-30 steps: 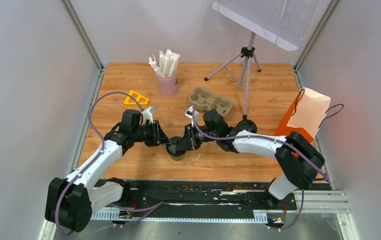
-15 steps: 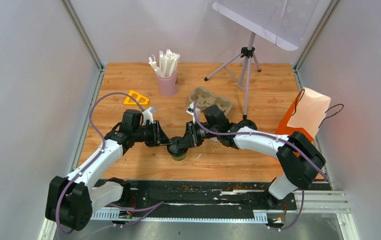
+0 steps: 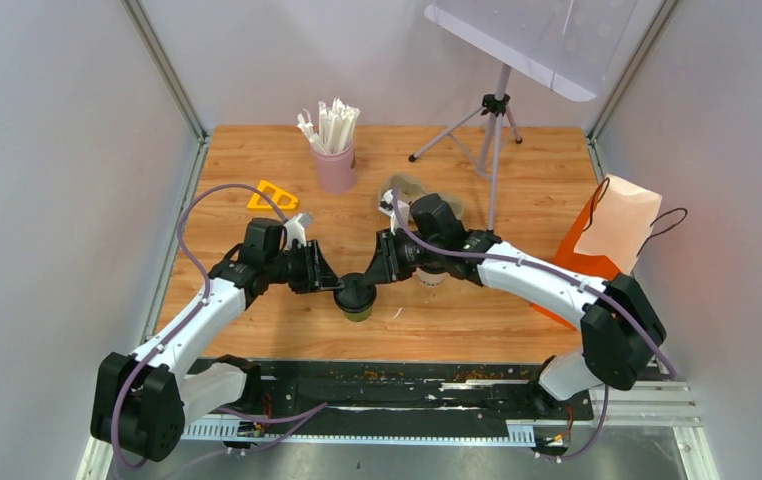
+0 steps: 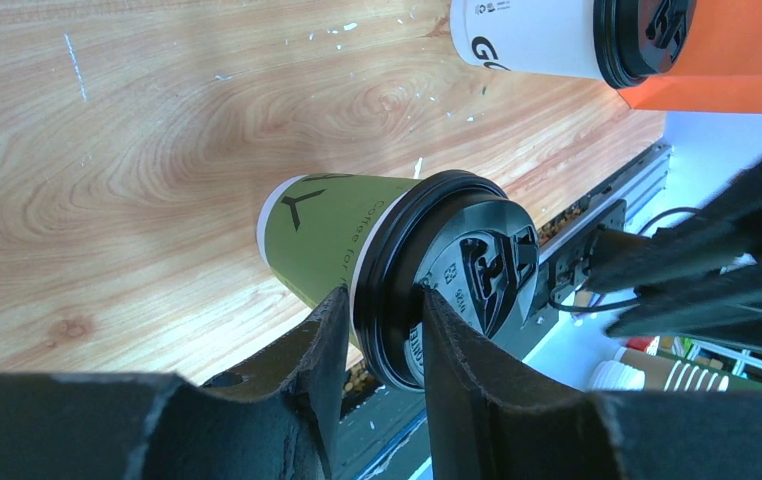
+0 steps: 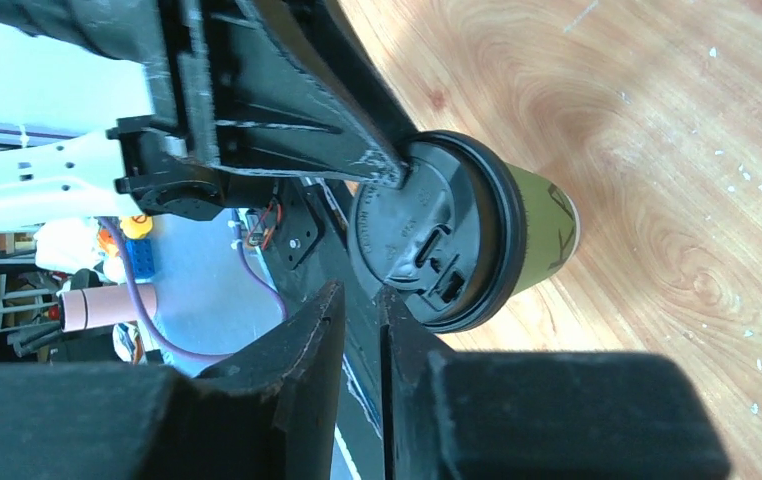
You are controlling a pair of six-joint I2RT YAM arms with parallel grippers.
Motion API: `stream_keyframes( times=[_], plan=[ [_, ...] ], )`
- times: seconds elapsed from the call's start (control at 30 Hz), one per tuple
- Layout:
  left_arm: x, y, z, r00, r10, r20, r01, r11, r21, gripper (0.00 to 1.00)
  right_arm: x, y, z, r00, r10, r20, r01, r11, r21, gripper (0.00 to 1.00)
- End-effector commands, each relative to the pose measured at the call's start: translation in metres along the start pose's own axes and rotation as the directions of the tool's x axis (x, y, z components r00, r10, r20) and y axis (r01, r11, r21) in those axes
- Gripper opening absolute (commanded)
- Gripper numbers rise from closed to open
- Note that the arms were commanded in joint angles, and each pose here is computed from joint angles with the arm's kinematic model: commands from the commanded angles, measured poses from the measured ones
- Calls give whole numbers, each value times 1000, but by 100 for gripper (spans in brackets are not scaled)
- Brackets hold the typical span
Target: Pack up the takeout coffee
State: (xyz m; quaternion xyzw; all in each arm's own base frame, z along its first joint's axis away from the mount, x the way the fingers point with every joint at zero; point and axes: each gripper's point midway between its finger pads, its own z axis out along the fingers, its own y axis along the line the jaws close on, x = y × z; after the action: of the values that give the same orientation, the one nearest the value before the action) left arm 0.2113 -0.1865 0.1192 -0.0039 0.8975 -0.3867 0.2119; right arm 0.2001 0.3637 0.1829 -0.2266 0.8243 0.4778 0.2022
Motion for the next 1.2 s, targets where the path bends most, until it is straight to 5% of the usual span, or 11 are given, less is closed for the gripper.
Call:
stream_keyframes(
  times=[0.0,0.3,0.53,0.67,0.73,0.93,1.17],
  plan=[
    [1,6,0,1000,-1,-2,1,1000,-28,39,17,-22,16,997,41,-65,-38,999,33,19],
    [-6,-11,-12,1000,15,23,-15,1000,0,40,8,-16,13,995,30,-93,-25,998,56,17],
    [-53,-42,-42,987,133,95,-128,990,-56,63,-28,19,-18,998,-60,-17,61,995,83,25],
    [-79,-59,-69,966,204,162,-185,975,-121,73,-28,16,-20,996,-93,-9,94,976,197,48],
    [-91,-65,-88,945,250,211,-215,961,-175,98,-25,16,-18,991,-133,-35,137,956,260,62],
    [-108,-81,-159,862,361,356,-246,912,-330,100,-22,20,-5,957,-271,-106,291,864,410,97],
    [-106,-87,-230,731,417,540,-185,883,-432,100,-15,10,18,936,-306,-171,351,803,481,100]
  ],
)
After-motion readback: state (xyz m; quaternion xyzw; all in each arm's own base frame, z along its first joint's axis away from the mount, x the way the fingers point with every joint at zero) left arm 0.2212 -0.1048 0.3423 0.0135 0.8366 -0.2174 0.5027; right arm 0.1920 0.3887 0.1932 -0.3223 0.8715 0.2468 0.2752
